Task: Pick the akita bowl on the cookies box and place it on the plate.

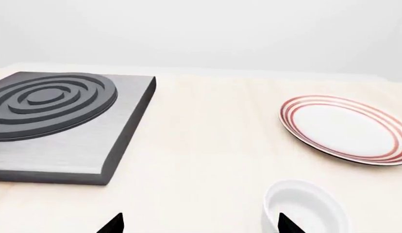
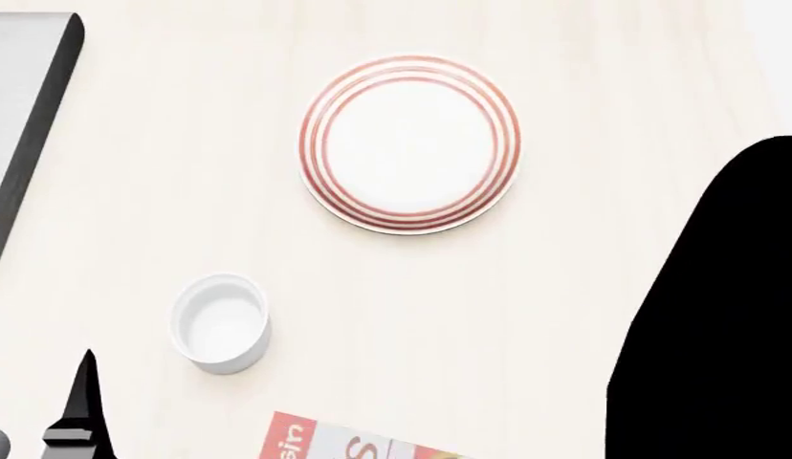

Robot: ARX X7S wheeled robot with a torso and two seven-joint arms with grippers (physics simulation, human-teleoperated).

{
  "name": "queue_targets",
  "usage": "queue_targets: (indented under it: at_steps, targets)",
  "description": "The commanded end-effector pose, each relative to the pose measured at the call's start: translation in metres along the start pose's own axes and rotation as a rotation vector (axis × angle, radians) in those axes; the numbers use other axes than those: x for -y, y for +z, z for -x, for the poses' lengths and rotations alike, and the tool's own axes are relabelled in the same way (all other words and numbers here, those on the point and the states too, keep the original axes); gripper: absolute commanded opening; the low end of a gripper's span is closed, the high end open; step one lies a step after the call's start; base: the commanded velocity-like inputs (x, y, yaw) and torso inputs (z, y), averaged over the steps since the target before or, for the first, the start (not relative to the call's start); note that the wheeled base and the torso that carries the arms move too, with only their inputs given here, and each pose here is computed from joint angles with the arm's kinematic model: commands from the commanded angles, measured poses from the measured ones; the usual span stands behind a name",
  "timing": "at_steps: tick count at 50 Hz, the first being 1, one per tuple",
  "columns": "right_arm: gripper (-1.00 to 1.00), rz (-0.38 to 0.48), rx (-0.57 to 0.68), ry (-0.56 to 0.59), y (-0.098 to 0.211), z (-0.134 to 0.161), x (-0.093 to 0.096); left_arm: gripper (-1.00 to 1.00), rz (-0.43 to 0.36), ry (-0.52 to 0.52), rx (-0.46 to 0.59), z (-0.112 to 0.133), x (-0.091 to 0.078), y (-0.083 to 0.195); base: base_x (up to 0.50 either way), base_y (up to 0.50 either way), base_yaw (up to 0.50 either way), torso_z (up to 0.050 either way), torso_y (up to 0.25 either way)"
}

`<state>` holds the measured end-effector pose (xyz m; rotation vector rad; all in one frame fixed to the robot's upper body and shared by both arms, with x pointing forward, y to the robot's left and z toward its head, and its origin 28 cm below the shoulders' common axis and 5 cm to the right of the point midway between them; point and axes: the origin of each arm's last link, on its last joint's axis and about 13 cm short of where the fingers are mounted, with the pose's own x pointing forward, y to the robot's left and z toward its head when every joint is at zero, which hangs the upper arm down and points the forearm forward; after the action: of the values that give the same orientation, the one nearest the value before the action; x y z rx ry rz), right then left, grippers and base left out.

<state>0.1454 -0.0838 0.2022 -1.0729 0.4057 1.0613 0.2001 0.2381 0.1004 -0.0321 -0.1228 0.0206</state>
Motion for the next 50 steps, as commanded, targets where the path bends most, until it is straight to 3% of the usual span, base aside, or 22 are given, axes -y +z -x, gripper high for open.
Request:
queue_targets:
  at_steps: [1, 11, 12, 35, 50]
  targets:
    - [1.00, 0.024, -0.019, 0.042, 0.000, -0.003, -0.003, 1.00, 0.000, 0.000, -0.001, 0.000, 0.000, -0.001, 0.00, 0.00, 0.00, 0.000, 0.000]
    - [1.00, 0.053, -0.043, 0.039, -0.007, -0.008, -0.003, 1.00, 0.000, 0.001, 0.000, 0.000, 0.000, 0.000, 0.00, 0.00, 0.00, 0.000, 0.000]
    - [-1.00, 0.054, -0.043, 0.036, -0.007, -0.008, -0.003, 1.00, -0.001, 0.001, 0.000, 0.000, 0.000, 0.000, 0.00, 0.00, 0.00, 0.000, 0.000]
    - [-1.00, 0.143, -0.068, -0.026, -0.008, 0.000, 0.001, 1.00, 0.000, -0.003, 0.002, 0.000, 0.001, 0.000, 0.00, 0.00, 0.00, 0.000, 0.000]
    - [-1.00, 0.195, -0.112, -0.169, 0.001, 0.026, 0.020, 1.00, 0.004, -0.007, 0.003, 0.000, 0.001, 0.002, 0.00, 0.00, 0.00, 0.000, 0.000]
